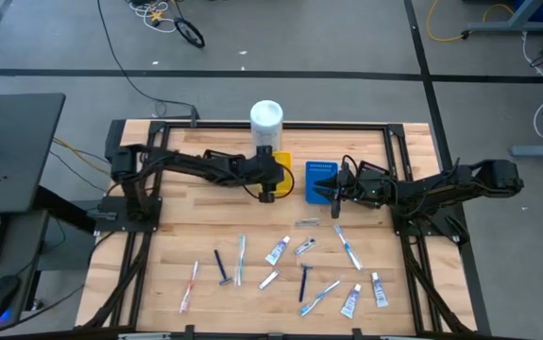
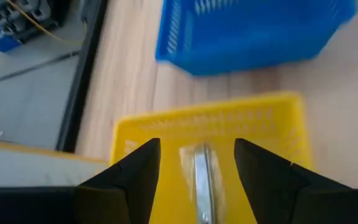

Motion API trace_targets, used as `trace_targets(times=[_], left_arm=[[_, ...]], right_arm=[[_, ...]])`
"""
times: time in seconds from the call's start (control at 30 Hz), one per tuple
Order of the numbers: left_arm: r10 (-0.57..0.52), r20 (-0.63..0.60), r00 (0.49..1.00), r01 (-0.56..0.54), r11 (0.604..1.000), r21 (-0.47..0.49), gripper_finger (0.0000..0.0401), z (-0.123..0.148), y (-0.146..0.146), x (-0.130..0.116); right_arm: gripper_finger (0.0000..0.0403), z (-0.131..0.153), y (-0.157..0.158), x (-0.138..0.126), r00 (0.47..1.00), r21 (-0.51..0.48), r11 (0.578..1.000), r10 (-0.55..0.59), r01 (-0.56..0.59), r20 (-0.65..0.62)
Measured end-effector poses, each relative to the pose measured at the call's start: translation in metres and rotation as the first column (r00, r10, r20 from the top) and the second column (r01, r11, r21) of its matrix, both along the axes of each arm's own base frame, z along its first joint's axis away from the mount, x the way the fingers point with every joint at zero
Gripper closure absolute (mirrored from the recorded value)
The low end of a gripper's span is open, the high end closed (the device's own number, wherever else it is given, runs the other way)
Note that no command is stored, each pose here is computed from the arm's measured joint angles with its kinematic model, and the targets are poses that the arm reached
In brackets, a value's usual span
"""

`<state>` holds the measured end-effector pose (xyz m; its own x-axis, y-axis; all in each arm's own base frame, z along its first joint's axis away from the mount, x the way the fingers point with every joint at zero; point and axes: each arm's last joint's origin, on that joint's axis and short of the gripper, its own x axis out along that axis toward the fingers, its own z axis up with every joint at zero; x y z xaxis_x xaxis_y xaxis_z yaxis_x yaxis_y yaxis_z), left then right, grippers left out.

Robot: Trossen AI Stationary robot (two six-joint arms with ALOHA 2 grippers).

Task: Pick & Place Travel size toiletries
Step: Put the top blue toothbrush into the blue bin

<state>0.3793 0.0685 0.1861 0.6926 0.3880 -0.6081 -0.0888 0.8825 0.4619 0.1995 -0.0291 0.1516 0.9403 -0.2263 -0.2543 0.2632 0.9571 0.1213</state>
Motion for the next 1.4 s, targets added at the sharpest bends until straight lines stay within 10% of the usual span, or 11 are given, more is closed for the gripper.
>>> trace_targets(times=[0.3, 1.0, 1.4], left_arm=[[-0.031, 0.129, 0.991, 0.048, 0.991, -0.126, 0.0201, 0.033, -0.040, -0.006], [0.116, -0.067, 0.991, -0.132, 0.922, -0.364, 0.0211, 0.017, -0.061, -0.026], [0.116, -0.066, 0.991, -0.132, 0.922, -0.364, 0.0213, 0.017, -0.061, -0.026]], right_arm=[[0.0294, 0.000, 0.000, 0.000, 1.000, -0.020, 1.000, 0.005, -0.005, -0.006], [0.0294, 0.010, 0.009, 0.007, 0.989, 0.067, 0.988, 0.133, -0.136, 0.058], [0.0294, 0.048, 0.057, 0.028, 0.828, 0.280, 0.954, 0.240, -0.105, -0.507]])
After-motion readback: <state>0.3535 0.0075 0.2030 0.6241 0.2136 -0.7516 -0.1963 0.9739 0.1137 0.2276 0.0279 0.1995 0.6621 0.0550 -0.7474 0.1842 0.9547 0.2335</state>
